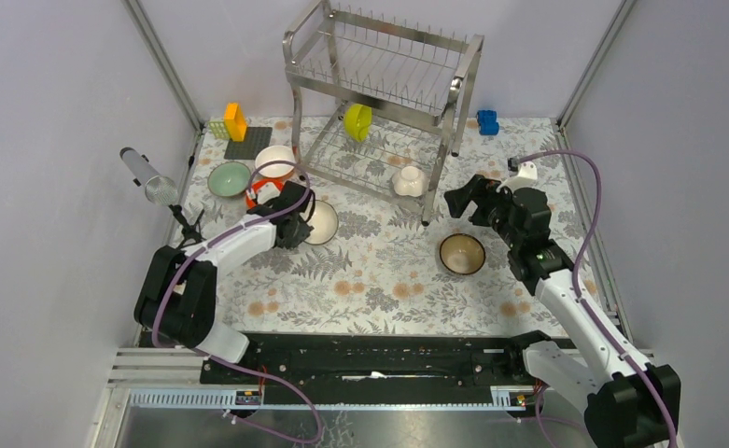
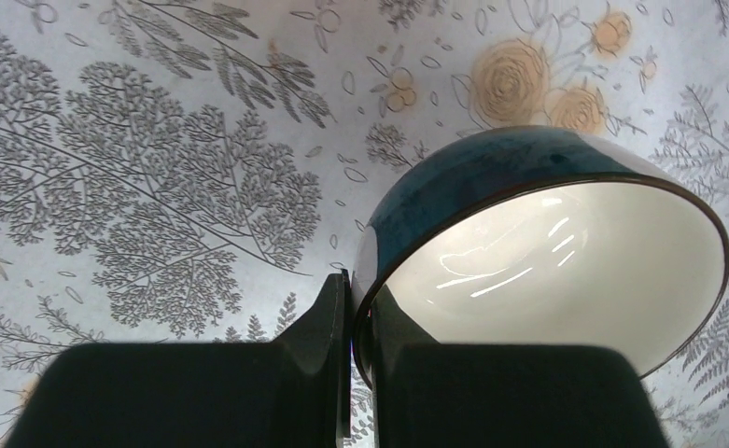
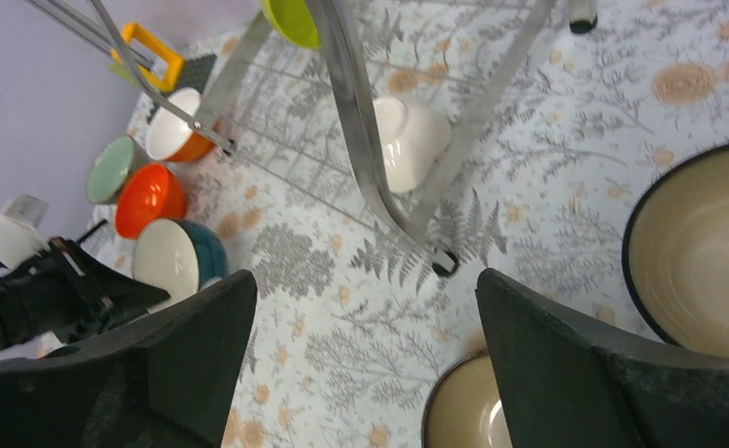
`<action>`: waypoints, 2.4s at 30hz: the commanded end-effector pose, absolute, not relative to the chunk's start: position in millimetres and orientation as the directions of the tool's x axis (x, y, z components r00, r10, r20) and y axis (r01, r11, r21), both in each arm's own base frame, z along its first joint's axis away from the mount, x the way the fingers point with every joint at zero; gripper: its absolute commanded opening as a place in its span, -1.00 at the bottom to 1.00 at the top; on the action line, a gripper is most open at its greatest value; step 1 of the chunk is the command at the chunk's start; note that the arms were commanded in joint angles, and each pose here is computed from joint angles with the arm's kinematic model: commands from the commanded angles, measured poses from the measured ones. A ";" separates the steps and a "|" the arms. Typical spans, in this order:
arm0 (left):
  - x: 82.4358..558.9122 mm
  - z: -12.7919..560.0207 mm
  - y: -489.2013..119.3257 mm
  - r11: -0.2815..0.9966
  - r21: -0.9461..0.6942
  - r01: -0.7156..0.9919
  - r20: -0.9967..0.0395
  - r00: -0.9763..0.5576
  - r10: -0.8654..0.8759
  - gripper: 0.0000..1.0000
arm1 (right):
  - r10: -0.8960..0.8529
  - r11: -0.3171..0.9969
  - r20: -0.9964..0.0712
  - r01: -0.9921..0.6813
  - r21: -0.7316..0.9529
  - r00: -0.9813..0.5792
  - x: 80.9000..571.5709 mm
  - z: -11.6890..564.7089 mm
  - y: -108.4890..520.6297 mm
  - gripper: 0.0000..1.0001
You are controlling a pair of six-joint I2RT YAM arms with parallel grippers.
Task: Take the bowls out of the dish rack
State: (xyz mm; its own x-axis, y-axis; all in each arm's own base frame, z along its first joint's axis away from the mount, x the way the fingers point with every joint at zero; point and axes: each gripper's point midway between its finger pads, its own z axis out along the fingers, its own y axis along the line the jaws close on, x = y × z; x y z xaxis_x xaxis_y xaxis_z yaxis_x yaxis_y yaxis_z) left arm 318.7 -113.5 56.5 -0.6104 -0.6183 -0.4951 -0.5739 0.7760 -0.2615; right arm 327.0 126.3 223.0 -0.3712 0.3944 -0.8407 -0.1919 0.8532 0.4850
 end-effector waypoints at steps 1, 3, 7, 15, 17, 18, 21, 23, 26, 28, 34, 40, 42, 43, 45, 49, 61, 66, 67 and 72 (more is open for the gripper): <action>342.6 84.3 -100.6 0.684 -0.358 -0.636 -0.503 -0.486 -0.715 -0.93 | 0.335 0.884 -0.851 -0.177 0.433 -0.405 313.4 211.0 117.8 0.86; 340.9 82.9 -90.8 0.649 -0.368 -0.666 -0.487 -0.457 -0.744 -0.92 | 0.330 0.892 -0.852 -0.160 0.422 -0.406 310.8 210.5 113.6 0.80; 330.7 76.5 -73.8 0.576 -0.371 -0.728 -0.455 -0.399 -0.796 -0.88 | 0.307 0.914 -0.860 -0.125 0.386 -0.407 306.1 211.4 103.4 0.77; 306.2 58.1 -37.1 0.417 -0.332 -0.846 -0.394 -0.278 -0.876 -0.85 | 0.302 0.912 -0.862 -0.138 0.385 -0.407 304.0 210.4 104.9 0.77; 298.6 55.9 -26.9 0.379 -0.301 -0.875 -0.390 -0.250 -0.886 -0.87 | 0.299 0.913 -0.862 -0.138 0.383 -0.410 304.6 209.7 105.0 0.77; 293.9 54.8 -21.1 0.355 -0.281 -0.892 -0.391 -0.231 -0.891 -0.87 | 0.299 0.914 -0.862 -0.138 0.382 -0.409 304.9 210.0 104.9 0.77; 282.7 53.7 -4.1 0.289 -0.240 -0.927 -0.409 -0.174 -0.896 -0.90 | 0.301 0.912 -0.863 -0.144 0.385 -0.405 304.8 210.9 105.7 0.77; 275.8 53.8 9.1 0.234 -0.223 -0.946 -0.422 -0.123 -0.898 -0.90 | 0.303 0.909 -0.863 -0.149 0.389 -0.403 305.0 211.9 106.7 0.78; 271.0 56.5 25.1 0.138 -0.224 -0.965 -0.419 -0.033 -0.907 -0.90 | 0.302 0.908 -0.863 -0.154 0.390 -0.404 304.6 212.0 107.7 0.78; 275.4 61.8 33.2 0.097 -0.247 -0.964 -0.420 0.016 -0.907 -0.90 | 0.300 0.910 -0.864 -0.151 0.386 -0.405 305.3 211.3 107.0 0.78; 291.2 70.8 47.0 0.049 -0.275 -0.960 -0.397 0.067 -0.915 -0.83 | 0.293 0.911 -0.869 -0.158 0.380 -0.399 303.5 214.8 106.5 0.78; 311.9 86.6 38.9 0.177 -0.338 -0.924 -0.382 -0.037 -0.923 -0.09 | 0.278 0.912 -0.876 -0.178 0.370 -0.394 299.6 218.3 107.1 0.81; 309.5 90.2 38.3 0.188 -0.348 -0.918 -0.385 -0.042 -0.922 -0.05 | 0.278 0.908 -0.876 -0.191 0.374 -0.395 298.7 220.0 109.3 0.81; 307.7 91.4 36.7 0.195 -0.353 -0.915 -0.382 -0.049 -0.923 -0.04 | 0.280 0.904 -0.874 -0.198 0.379 -0.397 298.4 221.2 111.0 0.80; 304.5 92.1 30.8 0.215 -0.363 -0.907 -0.370 -0.072 -0.926 -0.03 | 0.283 0.895 -0.872 -0.216 0.390 -0.400 297.4 223.8 114.9 0.79; 302.5 94.4 8.7 0.299 -0.383 -0.874 -0.364 -0.155 -0.918 -0.04 | 0.292 0.880 -0.864 -0.239 0.411 -0.410 296.3 227.1 121.2 0.70; 309.7 94.0 -59.8 0.506 -0.393 -0.768 -0.388 -0.361 -0.848 -0.07 | 0.314 0.812 -0.827 -0.319 0.488 -0.466 296.2 215.5 158.6 0.53; 311.0 90.7 -69.3 0.544 -0.377 -0.750 -0.385 -0.407 -0.828 -0.09 | 0.294 0.805 -0.829 -0.345 0.483 -0.476 296.3 215.9 170.1 0.54; 311.0 91.3 -71.3 0.552 -0.376 -0.744 -0.391 -0.413 -0.823 -0.09 | 0.283 0.799 -0.833 -0.364 0.479 -0.475 295.0 217.2 174.0 0.54; 315.5 99.7 -86.0 0.651 -0.357 -0.670 -0.454 -0.484 -0.748 -0.13 | 0.228 0.775 -0.838 -0.428 0.465 -0.496 288.8 212.8 203.0 0.52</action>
State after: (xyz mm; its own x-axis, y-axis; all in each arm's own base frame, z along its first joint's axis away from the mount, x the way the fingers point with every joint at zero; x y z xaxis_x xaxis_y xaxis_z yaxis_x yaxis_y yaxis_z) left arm 298.1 -74.2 79.9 -0.4469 -0.8082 -0.3834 -0.7495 0.5723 -0.3328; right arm 288.6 175.1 195.1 -0.5291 0.2510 -0.8106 -0.3355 0.8155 0.4715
